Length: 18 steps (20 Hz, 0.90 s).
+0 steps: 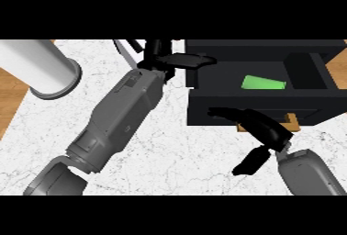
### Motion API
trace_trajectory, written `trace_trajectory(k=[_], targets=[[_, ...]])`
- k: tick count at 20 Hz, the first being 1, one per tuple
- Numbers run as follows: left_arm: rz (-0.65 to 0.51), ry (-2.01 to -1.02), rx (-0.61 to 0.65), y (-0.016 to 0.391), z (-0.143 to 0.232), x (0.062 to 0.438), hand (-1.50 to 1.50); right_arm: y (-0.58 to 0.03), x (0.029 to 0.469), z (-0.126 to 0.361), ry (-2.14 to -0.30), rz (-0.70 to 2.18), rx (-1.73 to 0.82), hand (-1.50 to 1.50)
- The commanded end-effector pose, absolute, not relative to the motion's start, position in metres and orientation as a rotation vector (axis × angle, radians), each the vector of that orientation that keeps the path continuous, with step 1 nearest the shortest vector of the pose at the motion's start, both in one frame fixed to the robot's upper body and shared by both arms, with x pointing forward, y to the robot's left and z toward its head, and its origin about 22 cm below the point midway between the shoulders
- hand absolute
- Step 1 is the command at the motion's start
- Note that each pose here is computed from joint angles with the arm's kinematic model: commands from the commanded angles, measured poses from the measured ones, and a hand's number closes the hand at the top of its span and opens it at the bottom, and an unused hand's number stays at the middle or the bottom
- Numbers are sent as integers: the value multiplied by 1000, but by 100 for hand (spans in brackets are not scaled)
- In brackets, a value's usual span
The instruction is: Pick up the cup, place it into the drawer and close the drawer
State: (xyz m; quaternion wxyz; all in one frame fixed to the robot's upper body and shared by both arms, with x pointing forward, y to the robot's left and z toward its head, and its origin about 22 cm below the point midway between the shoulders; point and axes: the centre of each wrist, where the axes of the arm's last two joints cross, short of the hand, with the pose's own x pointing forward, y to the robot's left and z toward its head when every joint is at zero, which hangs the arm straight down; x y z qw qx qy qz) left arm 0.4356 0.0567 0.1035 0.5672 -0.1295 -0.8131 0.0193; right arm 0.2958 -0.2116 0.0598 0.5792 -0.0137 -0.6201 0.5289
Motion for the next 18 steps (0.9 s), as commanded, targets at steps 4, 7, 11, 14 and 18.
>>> trace_trajectory(k=[4, 7, 11, 14, 18], targets=[[95, -1919, -315, 86, 74, 426, -150, -210, 332, -3, -1298, 1320, -118, 150], [91, -1896, -355, 98, 59, 419, -150, -213, 351, -17, -1299, 1258, -163, 150], [86, -1910, -368, 120, 57, 417, -150, -232, 377, -3, -1442, 1164, -183, 150], [82, -1909, -383, 131, 67, 419, -150, -249, 396, 15, -1491, 1082, -243, 150], [63, -1902, -370, 136, 70, 418, -150, -274, 420, 50, -1563, 971, -307, 150]])
